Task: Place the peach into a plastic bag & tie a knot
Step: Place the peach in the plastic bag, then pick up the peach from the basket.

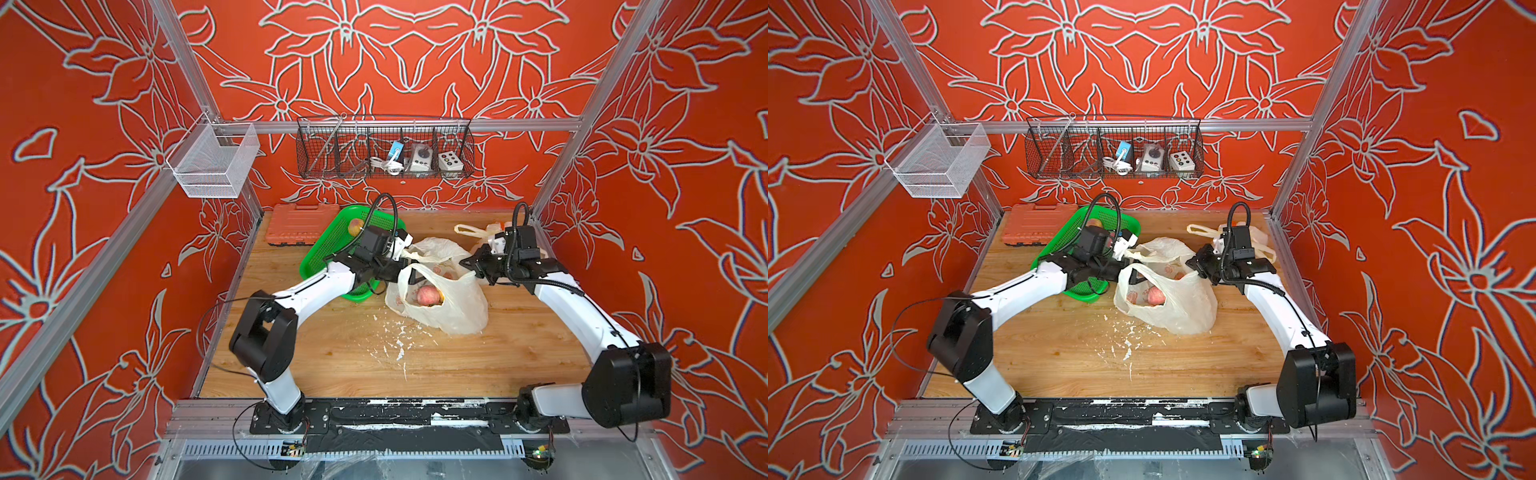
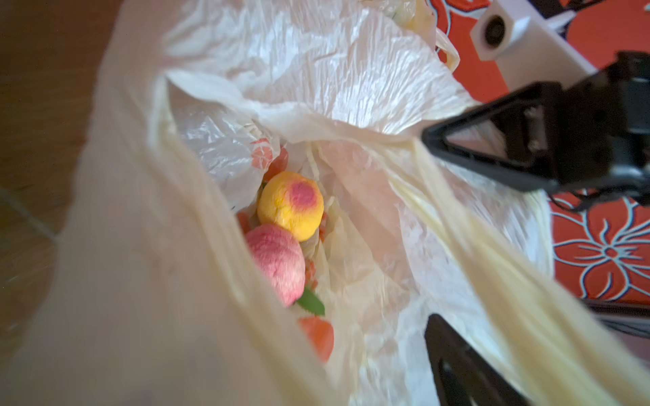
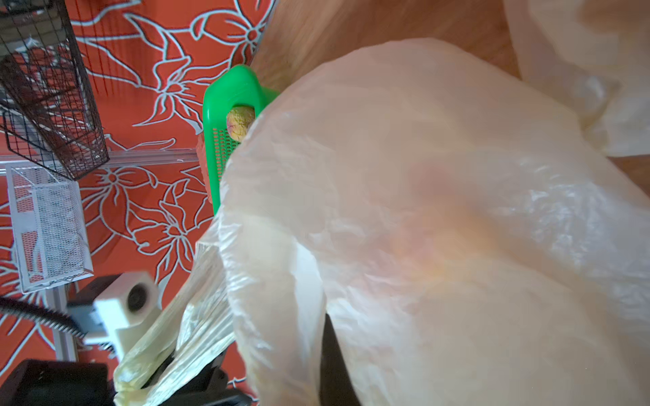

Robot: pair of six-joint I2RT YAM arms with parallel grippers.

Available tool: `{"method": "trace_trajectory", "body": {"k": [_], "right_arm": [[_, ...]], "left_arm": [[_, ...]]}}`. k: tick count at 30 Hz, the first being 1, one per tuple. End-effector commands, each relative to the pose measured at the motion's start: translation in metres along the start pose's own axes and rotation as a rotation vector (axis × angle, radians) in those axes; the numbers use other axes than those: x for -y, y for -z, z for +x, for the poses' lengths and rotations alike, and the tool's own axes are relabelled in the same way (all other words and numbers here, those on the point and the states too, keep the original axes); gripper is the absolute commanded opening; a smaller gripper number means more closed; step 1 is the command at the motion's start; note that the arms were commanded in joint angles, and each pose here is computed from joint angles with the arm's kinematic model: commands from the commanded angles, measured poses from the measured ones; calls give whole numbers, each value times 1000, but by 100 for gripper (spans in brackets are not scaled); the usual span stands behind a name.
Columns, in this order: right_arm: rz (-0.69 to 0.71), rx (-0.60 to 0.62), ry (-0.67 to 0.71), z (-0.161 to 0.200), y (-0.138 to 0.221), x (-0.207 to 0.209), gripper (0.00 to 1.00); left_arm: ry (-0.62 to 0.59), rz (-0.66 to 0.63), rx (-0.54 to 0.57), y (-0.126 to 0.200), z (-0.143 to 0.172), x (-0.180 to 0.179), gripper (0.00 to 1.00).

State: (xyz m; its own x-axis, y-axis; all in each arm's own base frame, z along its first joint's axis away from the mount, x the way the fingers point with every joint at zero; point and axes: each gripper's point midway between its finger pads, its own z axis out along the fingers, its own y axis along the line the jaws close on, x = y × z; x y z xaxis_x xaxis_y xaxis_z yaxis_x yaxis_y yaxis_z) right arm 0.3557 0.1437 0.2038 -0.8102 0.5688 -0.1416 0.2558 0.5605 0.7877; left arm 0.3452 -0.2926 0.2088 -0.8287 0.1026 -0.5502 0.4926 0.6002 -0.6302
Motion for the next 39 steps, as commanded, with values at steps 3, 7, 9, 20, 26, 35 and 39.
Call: {"method": "trace_trajectory", "body": {"k": [3, 7, 9, 20, 26, 35, 39], "right_arm": [[-2, 22, -7, -14, 3, 2, 0], [-8, 15, -6, -15, 2, -1, 0], [-8, 16, -4, -15, 2, -1, 0], [15, 11, 11, -9, 3, 3, 0], [14, 6, 13, -10, 1, 2, 0], [17, 14, 21, -11, 3, 1, 0], [18, 13, 24, -10, 4, 2, 0]], "left_arm": [[61, -73, -117, 85, 49, -20, 84], [139, -182, -19, 109, 23, -62, 85], [142, -301, 80, 108, -7, -100, 87], [93, -582, 99, 26, -101, -228, 89], [83, -644, 77, -17, -115, -261, 89], [88, -616, 16, -64, -115, -273, 70], [59, -603, 63, -42, -130, -248, 53]]}}
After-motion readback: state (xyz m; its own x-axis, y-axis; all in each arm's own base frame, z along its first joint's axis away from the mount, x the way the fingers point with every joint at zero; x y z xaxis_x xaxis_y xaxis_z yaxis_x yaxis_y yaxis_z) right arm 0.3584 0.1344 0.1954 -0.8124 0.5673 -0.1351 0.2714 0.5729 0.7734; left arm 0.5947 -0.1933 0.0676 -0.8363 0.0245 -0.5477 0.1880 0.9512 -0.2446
